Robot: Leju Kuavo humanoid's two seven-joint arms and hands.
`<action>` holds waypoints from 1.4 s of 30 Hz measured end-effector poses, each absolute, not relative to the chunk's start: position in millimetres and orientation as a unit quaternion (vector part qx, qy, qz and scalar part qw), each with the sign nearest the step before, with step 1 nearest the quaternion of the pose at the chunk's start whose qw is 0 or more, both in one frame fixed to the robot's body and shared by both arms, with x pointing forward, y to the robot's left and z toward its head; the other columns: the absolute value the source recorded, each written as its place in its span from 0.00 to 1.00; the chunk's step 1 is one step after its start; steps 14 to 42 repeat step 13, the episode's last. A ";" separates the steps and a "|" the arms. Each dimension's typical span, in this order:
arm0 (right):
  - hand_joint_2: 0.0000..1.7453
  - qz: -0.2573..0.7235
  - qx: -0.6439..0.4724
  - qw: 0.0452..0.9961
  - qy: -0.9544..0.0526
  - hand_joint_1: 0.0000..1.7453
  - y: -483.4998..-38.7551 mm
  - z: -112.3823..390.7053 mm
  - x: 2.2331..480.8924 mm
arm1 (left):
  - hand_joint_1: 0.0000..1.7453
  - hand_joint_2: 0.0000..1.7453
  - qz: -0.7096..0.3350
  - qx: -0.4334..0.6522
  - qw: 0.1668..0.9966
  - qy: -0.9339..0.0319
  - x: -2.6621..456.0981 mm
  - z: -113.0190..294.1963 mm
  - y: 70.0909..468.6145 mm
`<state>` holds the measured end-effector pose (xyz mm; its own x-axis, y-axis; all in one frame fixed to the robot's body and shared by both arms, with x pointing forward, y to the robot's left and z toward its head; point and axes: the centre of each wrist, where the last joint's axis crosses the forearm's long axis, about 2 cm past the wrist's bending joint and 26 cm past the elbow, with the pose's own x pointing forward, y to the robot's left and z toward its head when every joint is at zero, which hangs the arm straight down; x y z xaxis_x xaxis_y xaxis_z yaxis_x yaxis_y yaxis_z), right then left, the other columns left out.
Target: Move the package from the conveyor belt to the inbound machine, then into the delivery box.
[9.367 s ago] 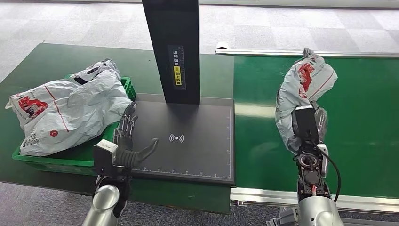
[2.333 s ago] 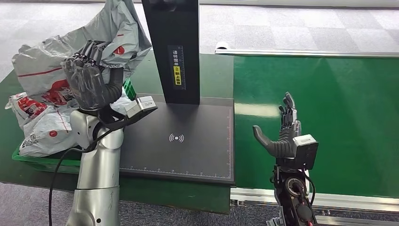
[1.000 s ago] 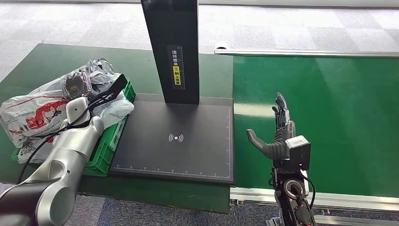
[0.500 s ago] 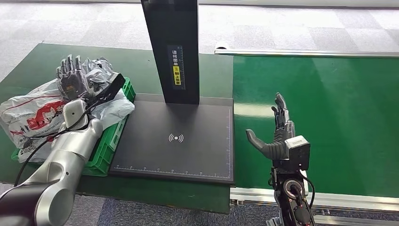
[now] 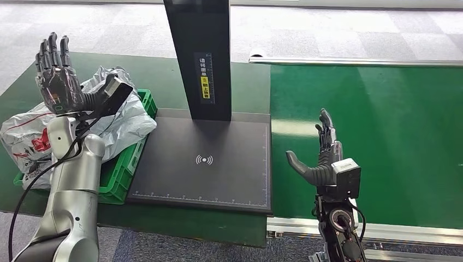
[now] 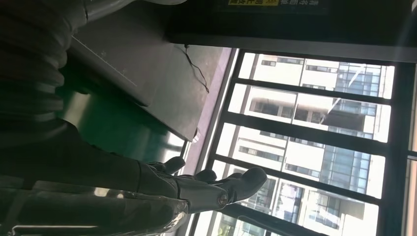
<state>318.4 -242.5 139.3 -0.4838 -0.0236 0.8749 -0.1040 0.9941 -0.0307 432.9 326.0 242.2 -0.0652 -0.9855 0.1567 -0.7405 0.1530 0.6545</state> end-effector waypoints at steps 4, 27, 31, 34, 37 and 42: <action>1.00 0.038 0.036 0.509 -0.859 0.00 -244.3 135.9 315.7 | 0.00 0.50 -0.180 0.607 0.250 -0.732 425.5 253.6 328.0; 1.00 0.033 0.029 0.504 -0.863 0.00 -248.7 131.9 309.2 | 0.00 1.00 0.019 0.518 0.226 -0.825 410.6 259.1 317.4; 1.00 0.033 0.029 0.504 -0.863 0.00 -248.7 131.9 309.2 | 0.00 1.00 0.019 0.518 0.226 -0.825 410.6 259.1 317.4; 1.00 0.033 0.029 0.504 -0.863 0.00 -248.7 131.9 309.2 | 0.00 1.00 0.019 0.518 0.226 -0.825 410.6 259.1 317.4; 1.00 0.033 0.029 0.504 -0.863 0.00 -248.7 131.9 309.2 | 0.00 1.00 0.019 0.518 0.226 -0.825 410.6 259.1 317.4; 1.00 0.033 0.029 0.504 -0.863 0.00 -248.7 131.9 309.2 | 0.00 1.00 0.019 0.518 0.226 -0.825 410.6 259.1 317.4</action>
